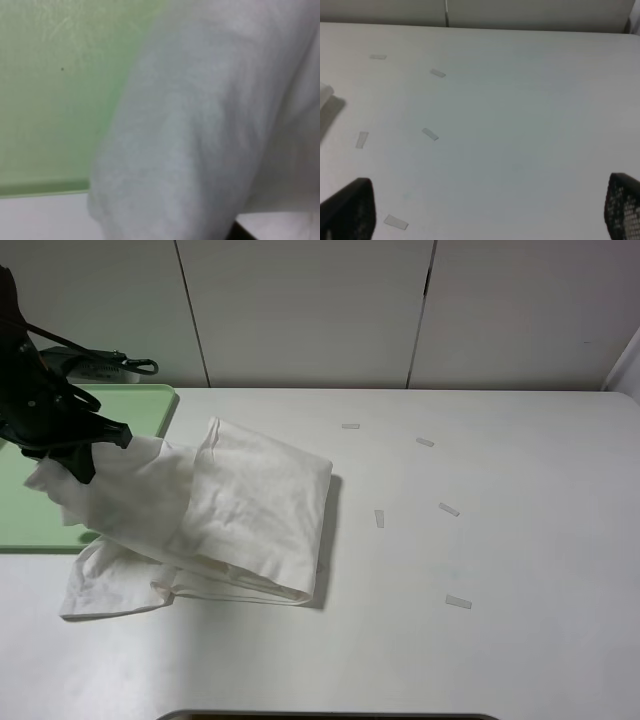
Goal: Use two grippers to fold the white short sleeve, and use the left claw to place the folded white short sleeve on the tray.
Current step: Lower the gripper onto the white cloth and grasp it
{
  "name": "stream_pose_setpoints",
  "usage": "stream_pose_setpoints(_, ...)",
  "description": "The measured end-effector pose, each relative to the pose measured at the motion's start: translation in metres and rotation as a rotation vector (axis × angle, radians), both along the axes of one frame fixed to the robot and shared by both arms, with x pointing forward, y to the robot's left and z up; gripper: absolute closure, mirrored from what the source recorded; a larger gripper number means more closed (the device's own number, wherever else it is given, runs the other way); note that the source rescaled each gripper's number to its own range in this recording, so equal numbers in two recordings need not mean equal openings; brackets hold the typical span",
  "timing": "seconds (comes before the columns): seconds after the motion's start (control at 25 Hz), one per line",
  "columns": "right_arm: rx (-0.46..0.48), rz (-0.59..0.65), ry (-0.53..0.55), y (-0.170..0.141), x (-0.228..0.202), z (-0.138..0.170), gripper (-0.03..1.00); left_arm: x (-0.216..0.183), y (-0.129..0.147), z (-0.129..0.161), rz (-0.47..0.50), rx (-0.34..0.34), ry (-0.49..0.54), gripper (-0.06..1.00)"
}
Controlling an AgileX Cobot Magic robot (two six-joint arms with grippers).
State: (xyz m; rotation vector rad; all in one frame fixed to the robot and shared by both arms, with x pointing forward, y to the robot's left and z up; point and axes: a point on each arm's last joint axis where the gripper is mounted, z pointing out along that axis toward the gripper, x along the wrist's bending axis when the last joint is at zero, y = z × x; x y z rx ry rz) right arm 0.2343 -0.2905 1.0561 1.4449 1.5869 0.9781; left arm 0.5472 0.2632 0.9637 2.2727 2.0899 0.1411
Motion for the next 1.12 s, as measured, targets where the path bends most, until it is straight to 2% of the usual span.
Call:
stream_pose_setpoints(0.4, 0.000, 0.000, 0.000, 0.000, 0.000, 0.000, -0.03, 0.001, -0.002, 0.000, 0.013, -0.023, -0.015, 0.90)
stream_pose_setpoints(0.52, 0.000, 0.000, 0.000, 0.000, 0.000, 0.000, -0.03, -0.004, -0.009, -0.008, -0.008, -0.107, -0.009, 0.90)
stream_pose_setpoints(0.56, 0.000, 0.000, 0.000, 0.000, 0.000, 0.000, -0.03, -0.006, -0.013, -0.010, 0.002, -0.144, 0.005, 0.90)
stream_pose_setpoints(0.72, 0.000, 0.000, 0.000, 0.000, 0.000, 0.000, -0.03, -0.027, -0.031, -0.026, -0.055, -0.291, 0.087, 0.90)
stream_pose_setpoints(0.88, 0.000, 0.000, 0.000, 0.000, 0.000, 0.000, -0.03, -0.044, -0.040, -0.041, -0.078, -0.368, 0.119, 0.90)
stream_pose_setpoints(1.12, 0.000, 0.000, 0.000, 0.000, 0.000, 0.000, -0.03, -0.051, -0.036, -0.046, -0.108, -0.333, 0.136, 0.90)
